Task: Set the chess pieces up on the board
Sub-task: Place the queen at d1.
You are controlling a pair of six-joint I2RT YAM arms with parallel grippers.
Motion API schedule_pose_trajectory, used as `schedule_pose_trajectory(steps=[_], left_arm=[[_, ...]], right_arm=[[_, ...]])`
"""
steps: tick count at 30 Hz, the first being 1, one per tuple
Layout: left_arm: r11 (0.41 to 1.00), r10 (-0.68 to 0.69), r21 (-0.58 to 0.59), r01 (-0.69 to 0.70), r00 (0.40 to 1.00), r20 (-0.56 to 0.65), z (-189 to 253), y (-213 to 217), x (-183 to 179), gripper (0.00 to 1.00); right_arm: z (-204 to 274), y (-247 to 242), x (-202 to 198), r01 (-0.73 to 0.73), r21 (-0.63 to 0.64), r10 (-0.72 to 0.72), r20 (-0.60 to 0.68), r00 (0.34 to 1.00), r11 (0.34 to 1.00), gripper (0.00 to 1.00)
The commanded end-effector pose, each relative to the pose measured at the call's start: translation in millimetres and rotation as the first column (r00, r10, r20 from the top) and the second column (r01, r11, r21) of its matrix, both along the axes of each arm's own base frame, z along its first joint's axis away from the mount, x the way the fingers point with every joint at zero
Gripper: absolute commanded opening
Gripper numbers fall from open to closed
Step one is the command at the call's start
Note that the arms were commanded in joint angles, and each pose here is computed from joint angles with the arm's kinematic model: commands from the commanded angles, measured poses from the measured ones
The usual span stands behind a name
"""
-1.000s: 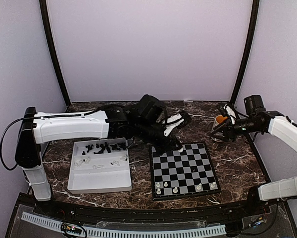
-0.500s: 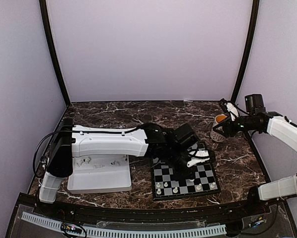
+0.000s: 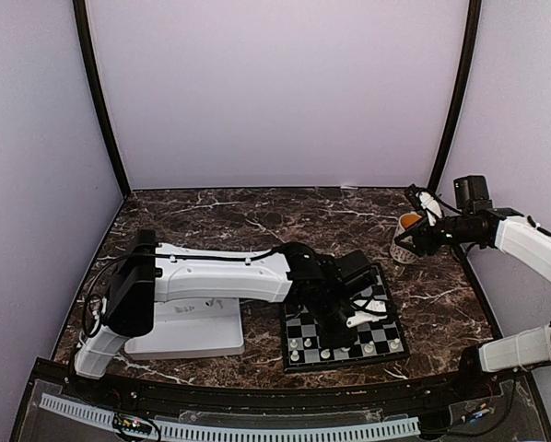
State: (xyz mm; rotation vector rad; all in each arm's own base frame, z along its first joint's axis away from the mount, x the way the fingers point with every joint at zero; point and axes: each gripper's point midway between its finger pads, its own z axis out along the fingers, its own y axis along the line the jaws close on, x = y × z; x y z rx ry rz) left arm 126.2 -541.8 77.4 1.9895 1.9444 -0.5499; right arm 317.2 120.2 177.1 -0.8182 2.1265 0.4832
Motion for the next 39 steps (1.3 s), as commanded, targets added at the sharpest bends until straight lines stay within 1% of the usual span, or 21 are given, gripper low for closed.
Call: schedule_pose_trajectory(steps=[1, 8, 14, 24, 39], left_arm=[[0.999, 0.013, 0.050, -0.014, 1.000, 0.015, -1.9, 11.7, -0.9, 0.05], [0.998, 0.015, 0.058, -0.015, 1.000, 0.002, -9.8, 13.4, -3.0, 0.05], [0.996, 0.004, 0.091, -0.001, 1.000, -0.025, -21.4, 22.2, -9.2, 0.06], [0.997, 0.007, 0.083, -0.004, 0.999, -0.041, -22.8, 20.6, -11.6, 0.08], [0.994, 0.023, 0.105, -0.017, 0.998, -0.052, -24.5, 25.2, -13.7, 0.07]], right_arm=[[-1.7, 2.2, 0.3, -0.020, 0.012, 0.020, 0.006, 1.000, 1.000, 0.55], [-2.4, 2.7, -0.6, -0.025, 0.014, 0.025, 0.004, 1.000, 1.000, 0.55], [-4.0, 2.7, -0.7, -0.027, 0.011, 0.027, 0.001, 1.000, 1.000, 0.56], [-6.3, 3.1, -0.5, -0.031, 0.010, 0.031, -0.004, 1.000, 0.999, 0.56], [-6.6, 4.0, -2.0, -0.038, 0.013, 0.038, -0.006, 0.999, 0.999, 0.57]])
